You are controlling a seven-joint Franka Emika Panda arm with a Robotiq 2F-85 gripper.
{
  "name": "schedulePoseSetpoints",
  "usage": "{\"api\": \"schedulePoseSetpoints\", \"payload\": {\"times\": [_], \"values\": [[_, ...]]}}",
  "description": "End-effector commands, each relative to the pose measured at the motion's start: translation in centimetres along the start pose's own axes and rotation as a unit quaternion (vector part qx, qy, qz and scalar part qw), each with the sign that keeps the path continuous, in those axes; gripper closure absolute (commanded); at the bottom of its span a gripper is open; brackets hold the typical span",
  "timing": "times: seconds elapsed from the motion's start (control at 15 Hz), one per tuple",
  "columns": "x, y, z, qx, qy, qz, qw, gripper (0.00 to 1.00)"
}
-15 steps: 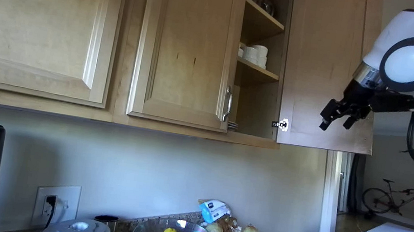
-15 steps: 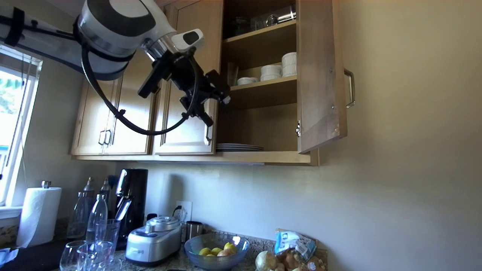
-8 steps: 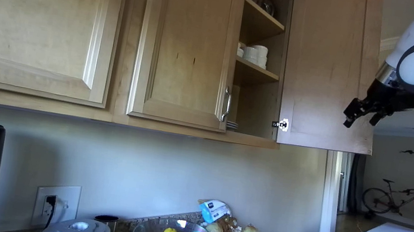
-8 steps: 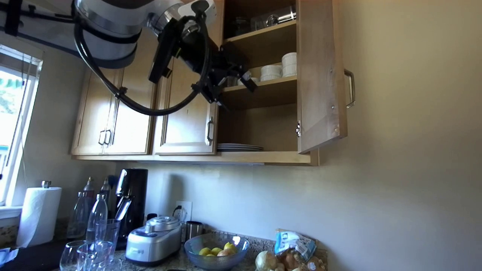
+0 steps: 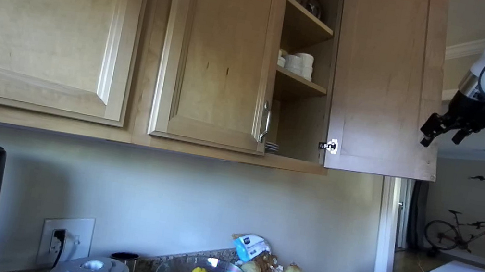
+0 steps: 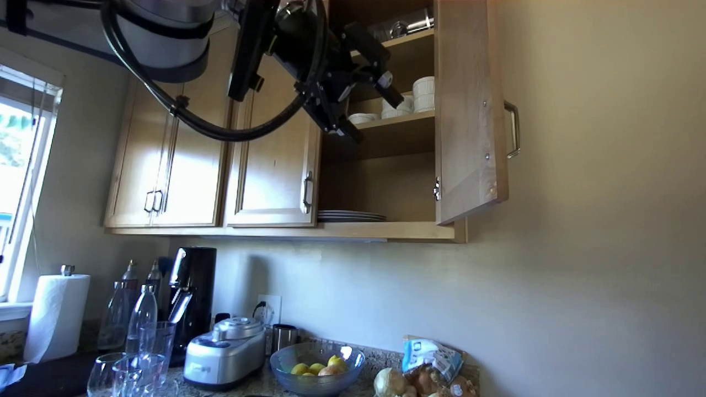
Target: Close the left and right cupboard doors
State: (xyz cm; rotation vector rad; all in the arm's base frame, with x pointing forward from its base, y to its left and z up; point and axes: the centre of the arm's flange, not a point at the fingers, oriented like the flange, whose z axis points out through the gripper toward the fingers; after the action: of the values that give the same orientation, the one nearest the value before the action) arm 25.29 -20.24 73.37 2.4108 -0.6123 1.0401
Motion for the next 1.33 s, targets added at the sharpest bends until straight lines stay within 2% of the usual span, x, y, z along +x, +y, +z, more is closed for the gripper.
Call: {"api": "schedulePoseSetpoints", "payload": {"times": [0.0, 0.13, 0.47, 0.67, 1.27], "values": [[0.0, 0.0, 0.0, 0.0, 0.0, 0.0, 1.0, 0.0], [0.0, -0.1, 0.0, 0.0, 0.0, -0.001, 1.0, 0.0], [1.4, 5.1, 1.9, -0.018, 0.007, 0.003, 0.9998, 0.0], [1.8, 8.0, 3.1, -0.016, 0.0, 0.008, 0.9998, 0.0], [4.6, 12.6, 7.2, 0.04, -0.012, -0.049, 0.9979, 0.0]]}}
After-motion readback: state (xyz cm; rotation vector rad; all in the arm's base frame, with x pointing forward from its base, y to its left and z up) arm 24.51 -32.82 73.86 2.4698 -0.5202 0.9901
